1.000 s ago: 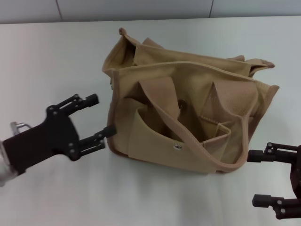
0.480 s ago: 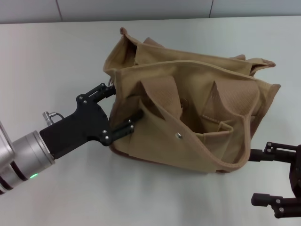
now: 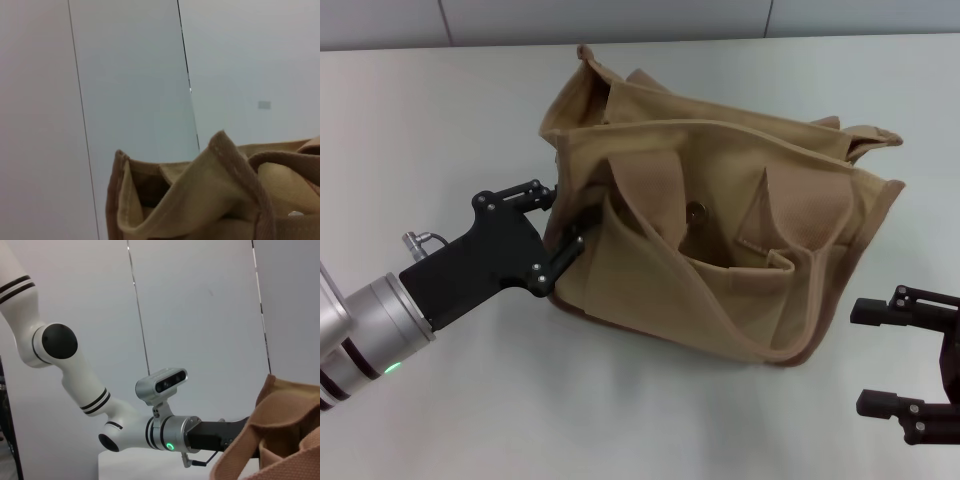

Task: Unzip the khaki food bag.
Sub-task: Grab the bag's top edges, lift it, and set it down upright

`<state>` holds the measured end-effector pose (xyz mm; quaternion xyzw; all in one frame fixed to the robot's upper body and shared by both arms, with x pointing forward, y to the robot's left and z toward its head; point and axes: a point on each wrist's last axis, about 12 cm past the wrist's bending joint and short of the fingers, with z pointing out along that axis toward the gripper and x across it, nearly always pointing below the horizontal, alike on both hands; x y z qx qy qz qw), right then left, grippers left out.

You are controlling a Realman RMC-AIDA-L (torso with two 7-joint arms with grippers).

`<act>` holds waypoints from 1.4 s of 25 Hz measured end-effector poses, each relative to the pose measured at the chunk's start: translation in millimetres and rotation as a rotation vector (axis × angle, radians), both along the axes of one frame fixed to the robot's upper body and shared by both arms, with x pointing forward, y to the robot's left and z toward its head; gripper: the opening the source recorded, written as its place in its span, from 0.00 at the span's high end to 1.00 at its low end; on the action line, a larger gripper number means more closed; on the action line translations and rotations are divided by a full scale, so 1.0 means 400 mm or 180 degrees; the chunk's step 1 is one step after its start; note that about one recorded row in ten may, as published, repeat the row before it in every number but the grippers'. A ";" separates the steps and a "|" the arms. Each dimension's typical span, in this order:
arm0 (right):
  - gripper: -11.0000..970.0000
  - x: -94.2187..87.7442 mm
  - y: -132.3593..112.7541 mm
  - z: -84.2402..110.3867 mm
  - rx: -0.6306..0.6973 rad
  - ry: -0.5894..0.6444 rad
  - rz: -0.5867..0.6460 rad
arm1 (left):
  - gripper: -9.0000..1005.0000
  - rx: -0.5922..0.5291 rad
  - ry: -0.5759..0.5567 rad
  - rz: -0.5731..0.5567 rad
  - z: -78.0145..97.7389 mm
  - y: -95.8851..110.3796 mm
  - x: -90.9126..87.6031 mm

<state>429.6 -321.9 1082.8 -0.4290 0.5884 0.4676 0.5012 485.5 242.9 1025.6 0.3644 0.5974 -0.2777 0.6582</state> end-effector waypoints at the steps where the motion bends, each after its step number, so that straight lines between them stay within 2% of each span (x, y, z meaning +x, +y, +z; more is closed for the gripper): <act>1: 0.18 0.000 -0.001 0.000 0.0003 -0.0002 -0.0010 | 0.57 0.0004 -0.0004 -0.0006 0.000 0.000 0.001; 7: 0.18 -0.004 -0.020 0.005 0.0126 -0.0071 -0.0261 | 0.84 -0.0012 0.0012 -0.0047 0.005 -0.001 0.007; 11: 0.18 -0.009 -0.044 0.012 0.0522 -0.0299 -0.0790 | 0.87 -0.0031 -0.0083 -0.0082 0.021 0.009 0.014; 12: 0.18 -0.011 -0.053 0.013 0.0681 -0.0379 -0.1013 | 0.87 -0.0021 -0.0153 -0.0116 0.028 0.012 0.016; 13: 0.18 -0.010 -0.065 0.014 0.0958 -0.0502 -0.1409 | 0.88 -0.0020 -0.0218 -0.0150 0.036 0.015 0.019; 14: 0.18 -0.010 -0.065 0.014 0.0958 -0.0502 -0.1409 | 0.89 -0.0025 -0.0295 -0.0184 0.047 0.020 0.023; 17: 0.18 0.002 -0.068 0.015 0.1243 -0.0612 -0.1743 | 0.90 -0.0056 -0.0496 -0.0270 0.077 0.033 0.033; 22: 0.18 0.051 -0.036 0.029 0.1469 -0.0665 -0.1704 | 0.93 -0.0066 -0.0727 -0.0416 0.129 0.048 0.060; 23: 0.18 0.076 -0.022 0.037 0.1496 -0.0673 -0.1639 | 0.94 -0.0078 -0.0842 -0.0497 0.148 0.047 0.065; 25: 0.18 0.089 -0.015 0.042 0.1504 -0.0673 -0.1603 | 0.94 -0.0084 -0.0906 -0.0544 0.158 0.046 0.069; 28: 0.18 0.146 0.026 0.060 0.1492 -0.0563 -0.1364 | 0.94 -0.0099 -0.1039 -0.0670 0.187 0.044 0.081; 30: 0.18 0.157 0.039 0.062 0.1466 -0.0528 -0.1281 | 0.94 -0.0096 -0.1055 -0.0690 0.190 0.041 0.083; 31: 0.18 0.171 0.068 0.062 0.1409 -0.0473 -0.1100 | 0.94 -0.0092 -0.1067 -0.0713 0.193 0.037 0.086; 35: 0.19 0.180 0.110 0.057 0.1254 -0.0496 -0.0808 | 0.94 -0.0090 -0.1079 -0.0729 0.193 0.031 0.088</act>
